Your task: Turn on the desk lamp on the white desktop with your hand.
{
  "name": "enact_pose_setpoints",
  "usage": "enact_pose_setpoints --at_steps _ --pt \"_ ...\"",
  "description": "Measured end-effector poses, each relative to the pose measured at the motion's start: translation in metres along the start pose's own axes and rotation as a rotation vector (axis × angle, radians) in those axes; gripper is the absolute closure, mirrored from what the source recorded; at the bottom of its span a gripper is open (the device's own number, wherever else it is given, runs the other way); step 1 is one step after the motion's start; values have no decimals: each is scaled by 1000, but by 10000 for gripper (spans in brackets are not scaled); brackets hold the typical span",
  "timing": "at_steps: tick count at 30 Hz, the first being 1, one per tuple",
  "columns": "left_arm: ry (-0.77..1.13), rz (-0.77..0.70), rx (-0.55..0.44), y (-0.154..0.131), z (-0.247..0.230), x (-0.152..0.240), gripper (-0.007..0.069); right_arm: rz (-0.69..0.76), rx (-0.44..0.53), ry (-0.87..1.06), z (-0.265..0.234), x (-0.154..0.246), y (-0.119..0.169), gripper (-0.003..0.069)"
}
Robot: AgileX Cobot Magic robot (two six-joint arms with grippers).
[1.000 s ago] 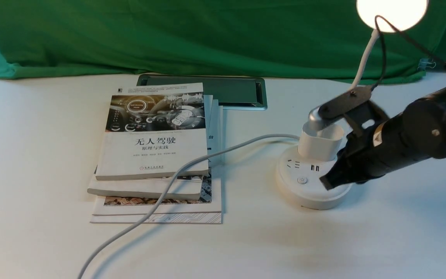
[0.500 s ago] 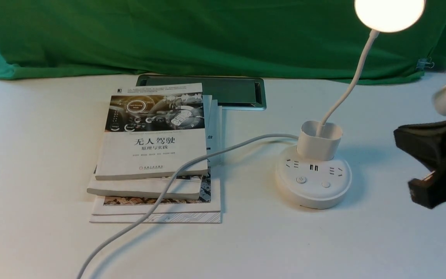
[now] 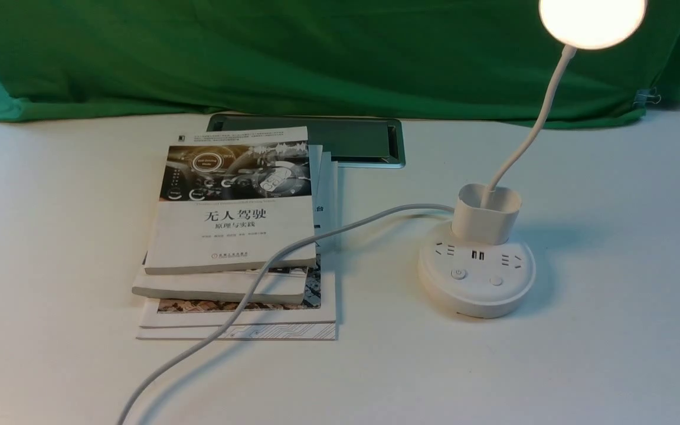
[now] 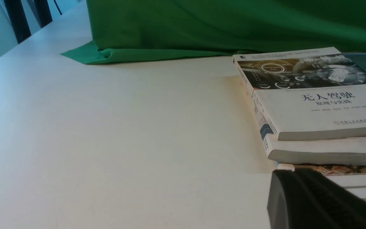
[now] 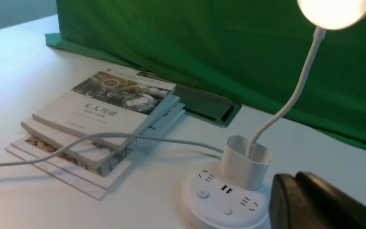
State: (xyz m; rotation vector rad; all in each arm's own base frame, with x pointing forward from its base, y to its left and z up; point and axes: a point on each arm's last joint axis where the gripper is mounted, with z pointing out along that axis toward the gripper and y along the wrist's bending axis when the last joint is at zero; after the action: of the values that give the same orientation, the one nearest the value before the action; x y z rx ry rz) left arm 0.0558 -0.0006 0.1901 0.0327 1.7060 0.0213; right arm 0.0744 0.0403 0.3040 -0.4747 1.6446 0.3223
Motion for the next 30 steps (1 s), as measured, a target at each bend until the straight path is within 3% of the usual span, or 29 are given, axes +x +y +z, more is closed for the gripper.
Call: enact_pose_setpoints --at_steps 9,13,20,22,26,30 --pt "-1 0 0 0 0 0 604 9 5 -100 -17 19 1 568" --pt "-2 0 0 0 0 0 604 52 53 -166 -16 50 0 562" --pt "-2 0 0 0 0 0 604 58 247 -222 -18 84 -8 545" --pt "-2 0 0 0 0 0 604 61 367 -212 -20 94 -14 536" --pt "-2 0 0 0 0 0 604 65 507 -194 -22 98 -21 527" --pt "-2 0 0 0 0 0 604 112 546 -122 -22 106 -23 518"
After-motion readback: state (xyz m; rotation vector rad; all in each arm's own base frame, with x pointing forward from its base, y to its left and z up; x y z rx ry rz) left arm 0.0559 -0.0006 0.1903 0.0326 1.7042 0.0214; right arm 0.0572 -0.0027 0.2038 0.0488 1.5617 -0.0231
